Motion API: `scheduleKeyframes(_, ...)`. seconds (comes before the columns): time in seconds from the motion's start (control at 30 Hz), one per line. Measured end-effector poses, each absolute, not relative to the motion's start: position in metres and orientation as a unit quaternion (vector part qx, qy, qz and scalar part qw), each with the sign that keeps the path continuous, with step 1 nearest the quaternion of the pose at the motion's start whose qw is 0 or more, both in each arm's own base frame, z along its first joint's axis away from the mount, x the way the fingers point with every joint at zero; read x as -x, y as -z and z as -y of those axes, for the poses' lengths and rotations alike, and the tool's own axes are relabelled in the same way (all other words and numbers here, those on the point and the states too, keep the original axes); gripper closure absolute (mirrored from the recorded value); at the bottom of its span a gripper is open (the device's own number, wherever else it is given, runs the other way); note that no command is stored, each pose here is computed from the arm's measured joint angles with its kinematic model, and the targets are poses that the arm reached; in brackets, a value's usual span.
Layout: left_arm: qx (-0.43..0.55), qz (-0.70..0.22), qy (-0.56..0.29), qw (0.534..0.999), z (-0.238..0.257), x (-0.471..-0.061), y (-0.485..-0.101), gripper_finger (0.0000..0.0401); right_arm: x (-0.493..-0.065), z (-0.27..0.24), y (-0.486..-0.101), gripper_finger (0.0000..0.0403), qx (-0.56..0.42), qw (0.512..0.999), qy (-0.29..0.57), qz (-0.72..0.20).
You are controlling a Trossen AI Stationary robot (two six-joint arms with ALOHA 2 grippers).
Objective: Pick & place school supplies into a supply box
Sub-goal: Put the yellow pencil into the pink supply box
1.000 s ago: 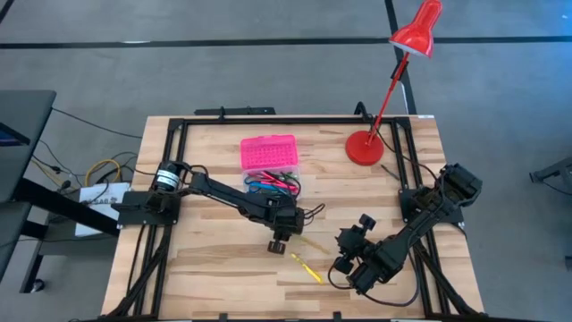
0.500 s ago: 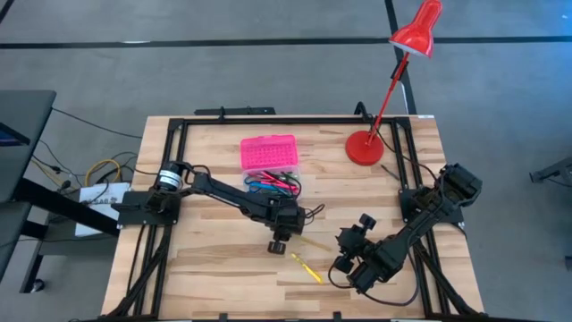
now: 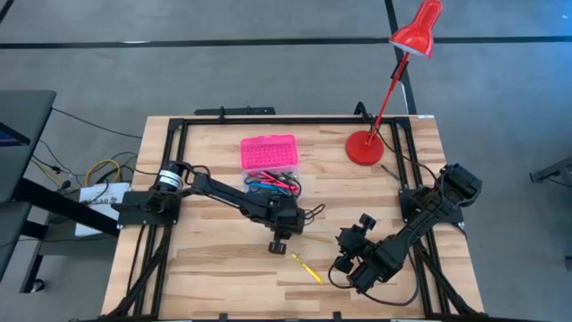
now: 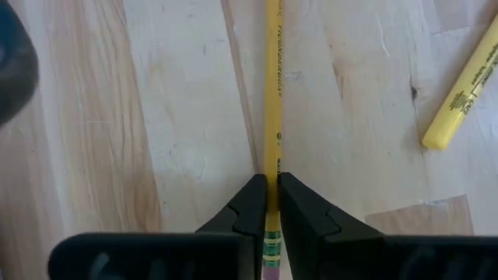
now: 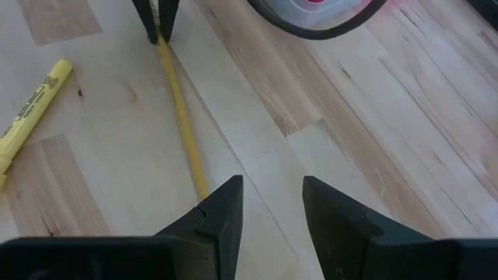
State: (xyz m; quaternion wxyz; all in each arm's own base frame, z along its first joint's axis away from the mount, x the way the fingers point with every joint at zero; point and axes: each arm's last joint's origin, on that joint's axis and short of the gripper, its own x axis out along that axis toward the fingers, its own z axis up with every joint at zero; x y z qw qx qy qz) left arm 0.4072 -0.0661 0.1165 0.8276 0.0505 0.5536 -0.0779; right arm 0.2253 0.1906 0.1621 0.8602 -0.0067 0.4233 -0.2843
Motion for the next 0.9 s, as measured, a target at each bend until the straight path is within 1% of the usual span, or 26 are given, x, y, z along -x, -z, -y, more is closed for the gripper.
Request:
scheduleKeyframes(0.2,-0.049,-0.542,0.083,0.834,0.066,-0.409,-0.117,0.0394,-0.225,-0.191,-0.162,0.0276,0.007,0.86,0.284,-0.423)
scheduleKeyframes(0.6,-0.074,-0.51,0.094,0.852,0.067,-0.419,-0.121,0.0399,-0.225,-0.191,-0.162,0.0276,0.007,0.86,0.283,-0.425)
scheduleKeyframes(0.8,-0.084,-0.507,0.086,0.854,0.066,-0.42,-0.122,0.04,-0.219,-0.192,-0.161,0.0276,0.01,0.849,0.278,-0.449)
scheduleKeyframes(0.9,-0.085,-0.504,0.084,0.855,0.066,-0.42,-0.123,0.04,-0.215,-0.191,-0.161,0.0276,0.008,0.844,0.292,-0.451)
